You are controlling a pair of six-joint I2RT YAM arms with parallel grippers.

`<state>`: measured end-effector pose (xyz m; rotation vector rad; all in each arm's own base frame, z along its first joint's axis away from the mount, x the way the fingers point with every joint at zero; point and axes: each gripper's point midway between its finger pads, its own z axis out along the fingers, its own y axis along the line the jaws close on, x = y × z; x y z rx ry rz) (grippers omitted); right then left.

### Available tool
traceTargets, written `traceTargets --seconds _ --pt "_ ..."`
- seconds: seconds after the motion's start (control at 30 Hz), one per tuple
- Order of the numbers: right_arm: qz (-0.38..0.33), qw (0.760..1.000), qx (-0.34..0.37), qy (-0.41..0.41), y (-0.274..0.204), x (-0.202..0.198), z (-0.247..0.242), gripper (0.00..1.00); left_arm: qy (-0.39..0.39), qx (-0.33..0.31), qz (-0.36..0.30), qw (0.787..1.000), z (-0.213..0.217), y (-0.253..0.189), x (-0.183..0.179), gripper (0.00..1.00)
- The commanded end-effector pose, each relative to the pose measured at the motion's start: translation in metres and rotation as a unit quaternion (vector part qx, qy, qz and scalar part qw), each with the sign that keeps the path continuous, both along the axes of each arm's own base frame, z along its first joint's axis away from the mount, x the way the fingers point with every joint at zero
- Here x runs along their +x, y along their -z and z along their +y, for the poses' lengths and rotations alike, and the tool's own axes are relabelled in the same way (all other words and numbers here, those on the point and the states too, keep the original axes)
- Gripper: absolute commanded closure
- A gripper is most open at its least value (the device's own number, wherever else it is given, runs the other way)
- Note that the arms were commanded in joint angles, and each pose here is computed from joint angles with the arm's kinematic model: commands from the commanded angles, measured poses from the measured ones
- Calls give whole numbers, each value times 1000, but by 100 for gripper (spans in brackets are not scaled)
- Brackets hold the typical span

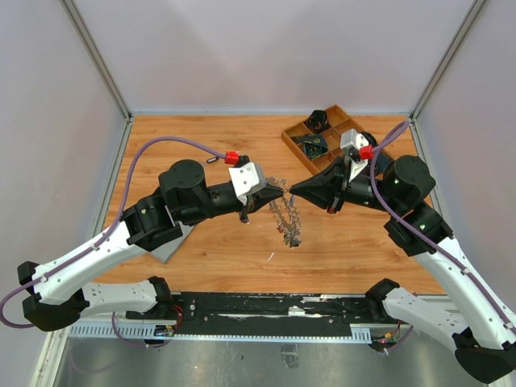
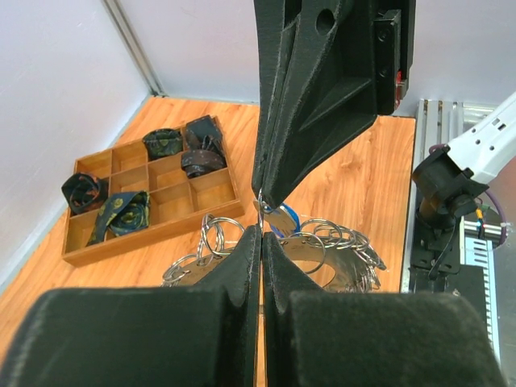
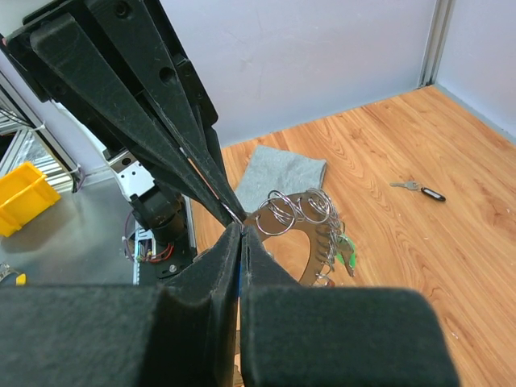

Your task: Put the keys on the keyring

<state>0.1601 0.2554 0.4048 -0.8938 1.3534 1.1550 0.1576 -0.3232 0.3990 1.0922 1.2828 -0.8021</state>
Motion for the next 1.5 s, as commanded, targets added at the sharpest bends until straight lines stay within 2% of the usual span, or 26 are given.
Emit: traceTargets --seconds 0.0,0.13,0.47,0.73,0.9,1.1,1.47 --pt "-19 1000 4 13 -9 -1 -3 99 9 -55 -38 998 3 -45 -8 100" --pt "-14 1000 -2 16 -4 1 -3 97 7 -56 -38 998 3 -45 -7 99" --pt "-32 999 -23 32 -6 2 -9 80 9 -58 -39 998 4 -47 -8 99" --pt "-103 995 -7 3 -25 -15 -13 70 18 -80 -33 996 7 -52 -15 100" --pt "-162 985 10 -62 -39 -37 -9 72 52 -120 -23 991 9 -63 -31 99" --pt "-179 973 4 -148 -45 -59 -2 73 102 -157 -8 982 7 -69 -51 99" --pt "-173 970 8 -170 -47 -65 -1 75 120 -159 -6 980 4 -70 -57 99"
